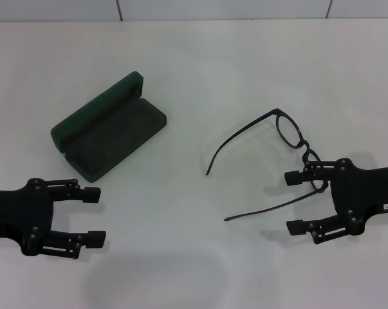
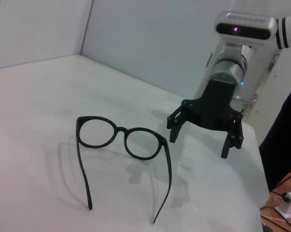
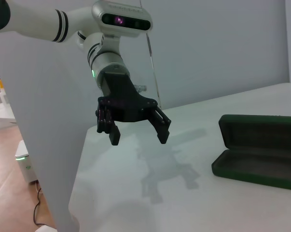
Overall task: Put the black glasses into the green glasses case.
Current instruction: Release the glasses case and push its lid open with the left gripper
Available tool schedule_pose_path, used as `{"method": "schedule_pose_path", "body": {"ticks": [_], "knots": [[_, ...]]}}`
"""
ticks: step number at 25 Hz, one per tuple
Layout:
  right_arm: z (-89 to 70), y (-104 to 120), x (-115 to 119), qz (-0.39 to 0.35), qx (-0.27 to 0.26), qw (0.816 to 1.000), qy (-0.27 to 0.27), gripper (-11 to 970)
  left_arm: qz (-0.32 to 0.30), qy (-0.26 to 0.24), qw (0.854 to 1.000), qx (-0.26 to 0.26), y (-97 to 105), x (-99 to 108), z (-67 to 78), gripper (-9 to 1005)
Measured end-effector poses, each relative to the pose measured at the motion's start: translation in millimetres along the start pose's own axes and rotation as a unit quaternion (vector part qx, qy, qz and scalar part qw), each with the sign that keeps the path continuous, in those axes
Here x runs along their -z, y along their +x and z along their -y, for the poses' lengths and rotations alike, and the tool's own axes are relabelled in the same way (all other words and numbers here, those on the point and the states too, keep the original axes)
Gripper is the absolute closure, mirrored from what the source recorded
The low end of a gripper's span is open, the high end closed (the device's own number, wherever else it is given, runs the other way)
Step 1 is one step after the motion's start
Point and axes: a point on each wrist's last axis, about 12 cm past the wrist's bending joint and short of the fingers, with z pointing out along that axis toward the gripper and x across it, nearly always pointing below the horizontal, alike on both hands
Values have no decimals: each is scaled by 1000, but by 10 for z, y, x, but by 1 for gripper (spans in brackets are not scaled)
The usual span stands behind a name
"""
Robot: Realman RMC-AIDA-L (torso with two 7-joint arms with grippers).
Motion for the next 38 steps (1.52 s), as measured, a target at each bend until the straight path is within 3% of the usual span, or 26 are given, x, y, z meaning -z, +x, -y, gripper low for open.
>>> {"method": "schedule_pose_path", "body": {"ticks": [12, 16, 20, 22, 23, 25, 28, 34, 38], "knots": [[-2, 0, -5, 0, 0, 1000, 0, 73, 2, -2, 1000, 10, -1, 3, -3, 141], [-2, 0, -5, 0, 0, 1000, 0, 74, 19, -18, 999, 39, -80, 42, -58, 144], [-2, 1, -6, 0, -2, 1000, -1, 74, 13, -40, 994, 96, -306, 94, -187, 146], [-1, -2, -7, 0, -4, 1000, -1, 74, -11, -68, 991, 114, -451, 129, -271, 147], [3, -7, -10, 0, -6, 1000, -2, 74, -38, -102, 987, 121, -620, 148, -361, 147], [4, -10, -11, -1, -6, 1000, -2, 74, -48, -113, 985, 119, -703, 146, -394, 148], [7, -16, -16, -1, -5, 1000, -3, 74, -103, -136, 978, 120, -1000, 104, -512, 149], [17, -55, -73, -1, 1, 1000, -10, 74, -210, -171, 958, 94, -1596, -144, -731, 148], [28, -104, -158, -11, 11, 1000, -18, 74, -262, -200, 941, 76, -1833, -283, -799, 148]]}}
